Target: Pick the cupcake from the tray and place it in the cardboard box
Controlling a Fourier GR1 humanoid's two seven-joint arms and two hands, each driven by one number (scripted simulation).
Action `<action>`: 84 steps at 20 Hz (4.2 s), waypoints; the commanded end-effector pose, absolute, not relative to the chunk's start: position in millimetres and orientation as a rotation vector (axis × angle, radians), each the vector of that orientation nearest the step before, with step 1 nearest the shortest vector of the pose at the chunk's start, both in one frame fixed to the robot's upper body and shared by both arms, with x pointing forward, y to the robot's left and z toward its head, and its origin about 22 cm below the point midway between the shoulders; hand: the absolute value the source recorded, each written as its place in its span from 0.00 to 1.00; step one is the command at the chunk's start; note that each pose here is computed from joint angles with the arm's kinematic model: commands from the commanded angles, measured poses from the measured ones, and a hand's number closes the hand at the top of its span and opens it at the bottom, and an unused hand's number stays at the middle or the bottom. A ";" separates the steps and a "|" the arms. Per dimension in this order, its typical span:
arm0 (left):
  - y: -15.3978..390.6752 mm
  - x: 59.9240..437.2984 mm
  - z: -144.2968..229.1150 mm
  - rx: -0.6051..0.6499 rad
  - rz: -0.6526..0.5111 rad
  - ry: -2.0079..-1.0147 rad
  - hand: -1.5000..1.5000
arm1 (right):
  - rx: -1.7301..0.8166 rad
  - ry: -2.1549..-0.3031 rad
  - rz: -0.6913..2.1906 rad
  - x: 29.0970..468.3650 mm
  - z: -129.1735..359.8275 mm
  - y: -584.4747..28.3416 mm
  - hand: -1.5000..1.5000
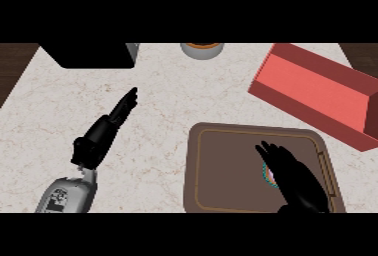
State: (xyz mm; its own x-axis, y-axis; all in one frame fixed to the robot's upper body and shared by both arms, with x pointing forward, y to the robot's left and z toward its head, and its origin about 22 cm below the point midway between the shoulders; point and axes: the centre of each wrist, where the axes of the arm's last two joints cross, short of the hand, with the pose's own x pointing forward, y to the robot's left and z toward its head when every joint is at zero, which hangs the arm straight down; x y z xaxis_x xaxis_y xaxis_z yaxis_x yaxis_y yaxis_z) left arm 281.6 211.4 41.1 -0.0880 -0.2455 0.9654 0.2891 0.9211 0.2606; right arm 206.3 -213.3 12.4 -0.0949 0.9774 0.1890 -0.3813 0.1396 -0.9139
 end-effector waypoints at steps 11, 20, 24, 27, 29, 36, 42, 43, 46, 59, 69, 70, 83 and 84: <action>203.5 288.3 47.7 -0.026 -0.428 -1.606 0.50 | -0.764 -1.108 1.405 229.0 -1.3 -235.0 1.00; 207.0 286.3 50.8 -0.035 -0.470 -1.599 0.50 | -1.042 -0.919 0.959 298.9 12.2 -187.4 1.00; 192.2 293.9 45.6 -0.047 -0.464 -1.611 0.50 | -1.203 -0.993 0.933 316.9 21.9 -179.1 1.00; 199.3 277.2 36.6 -0.029 -0.447 -1.585 0.50 | -1.316 -1.056 0.868 313.3 47.3 -179.9 1.00; 203.3 283.6 48.6 -0.033 -0.462 -1.622 0.50 | -1.345 -1.080 0.854 309.1 63.2 -169.0 1.00; 210.7 281.3 42.0 -0.017 -0.457 -1.599 0.50 | -1.316 -1.261 0.810 257.7 140.1 -149.3 1.00; 217.3 284.6 40.2 -0.026 -0.439 -1.596 0.50 | -1.375 -1.353 0.602 230.1 191.2 -121.7 1.00; 200.5 279.4 54.8 -0.051 -0.449 -1.608 0.50 | -1.394 -1.351 0.596 242.7 198.9 -134.8 1.00; 219.3 284.7 40.7 -0.036 -0.446 -1.584 0.50 | -1.364 -1.362 0.487 239.3 209.4 -142.4 1.00; 217.3 288.2 41.9 -0.049 -0.447 -1.594 0.50 | -1.420 -1.315 0.387 304.6 260.0 -191.0 1.00; 208.0 284.1 36.6 -0.031 -0.474 -1.613 0.50 | -1.450 -1.282 0.317 362.4 255.7 -256.9 1.00; 196.8 285.6 41.5 -0.053 -0.459 -1.607 0.50 | -1.442 -1.271 0.324 369.1 222.6 -253.7 1.00; 210.2 287.1 49.8 -0.028 -0.460 -1.612 0.50 | -1.477 -1.111 0.415 422.1 172.2 -308.4 1.00; 207.9 287.7 29.8 -0.059 -0.458 -1.591 0.50 | -1.476 -1.093 0.427 432.3 168.5 -301.3 1.00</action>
